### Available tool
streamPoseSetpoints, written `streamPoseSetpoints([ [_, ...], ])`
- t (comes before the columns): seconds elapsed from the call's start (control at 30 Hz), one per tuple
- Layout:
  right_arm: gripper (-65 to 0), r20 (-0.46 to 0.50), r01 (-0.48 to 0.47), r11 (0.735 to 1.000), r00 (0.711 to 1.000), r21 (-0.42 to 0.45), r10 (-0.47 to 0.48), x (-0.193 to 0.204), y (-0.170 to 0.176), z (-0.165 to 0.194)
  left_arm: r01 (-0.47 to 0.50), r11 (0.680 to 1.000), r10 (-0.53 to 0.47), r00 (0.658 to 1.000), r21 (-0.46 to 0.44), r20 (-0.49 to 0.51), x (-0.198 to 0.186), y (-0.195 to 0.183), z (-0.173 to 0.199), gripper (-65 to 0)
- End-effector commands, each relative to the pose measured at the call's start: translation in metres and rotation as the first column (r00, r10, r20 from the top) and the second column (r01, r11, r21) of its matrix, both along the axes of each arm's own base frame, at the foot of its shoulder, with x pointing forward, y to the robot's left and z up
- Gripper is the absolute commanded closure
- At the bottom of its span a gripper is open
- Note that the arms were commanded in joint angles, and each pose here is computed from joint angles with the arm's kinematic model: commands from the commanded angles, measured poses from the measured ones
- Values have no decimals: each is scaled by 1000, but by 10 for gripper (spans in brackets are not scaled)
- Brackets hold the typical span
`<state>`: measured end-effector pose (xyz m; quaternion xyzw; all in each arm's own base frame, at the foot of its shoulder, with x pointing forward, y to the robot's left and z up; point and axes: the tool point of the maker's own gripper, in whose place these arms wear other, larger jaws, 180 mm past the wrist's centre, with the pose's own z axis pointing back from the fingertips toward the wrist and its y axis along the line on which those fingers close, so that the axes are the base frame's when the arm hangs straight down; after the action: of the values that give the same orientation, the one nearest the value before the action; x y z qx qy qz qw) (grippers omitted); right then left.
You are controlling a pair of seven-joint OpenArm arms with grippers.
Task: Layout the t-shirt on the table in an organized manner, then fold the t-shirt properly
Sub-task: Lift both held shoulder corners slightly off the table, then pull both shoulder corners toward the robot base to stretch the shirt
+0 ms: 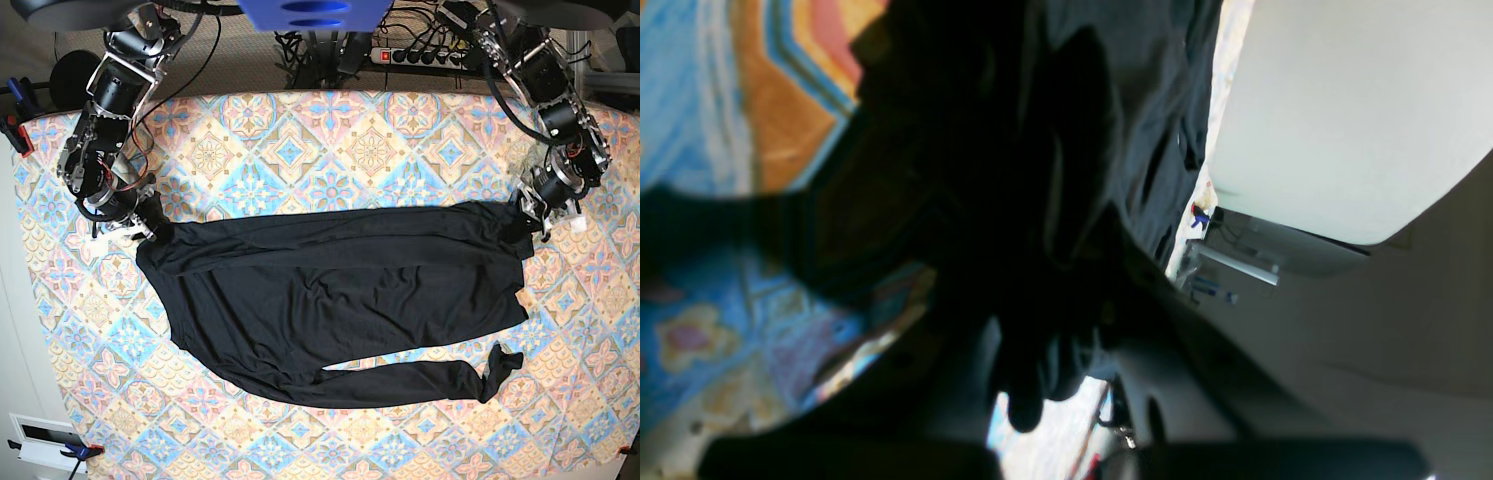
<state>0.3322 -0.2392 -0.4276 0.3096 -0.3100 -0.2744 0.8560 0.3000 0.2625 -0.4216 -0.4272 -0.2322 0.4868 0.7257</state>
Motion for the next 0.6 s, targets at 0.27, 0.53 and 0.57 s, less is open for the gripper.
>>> streamPoseSetpoints([
  [0.27, 0, -31, 6, 1000, 999, -23, -7, -18, -10, -8, 45, 994, -39, 997, 97, -61, -44, 7, -3, 0],
  [0.53, 0, -85, 17, 1000, 996, -23, -19, -44, -13, -26, 86, 987, -72, 992, 139, -104, -83, 10, -20, 0],
  [0.57, 0, -91, 38, 999, 995, -23, -40, -49, -18, -27, 86, 987, -71, 991, 139, -111, -86, 10, -21, 0],
])
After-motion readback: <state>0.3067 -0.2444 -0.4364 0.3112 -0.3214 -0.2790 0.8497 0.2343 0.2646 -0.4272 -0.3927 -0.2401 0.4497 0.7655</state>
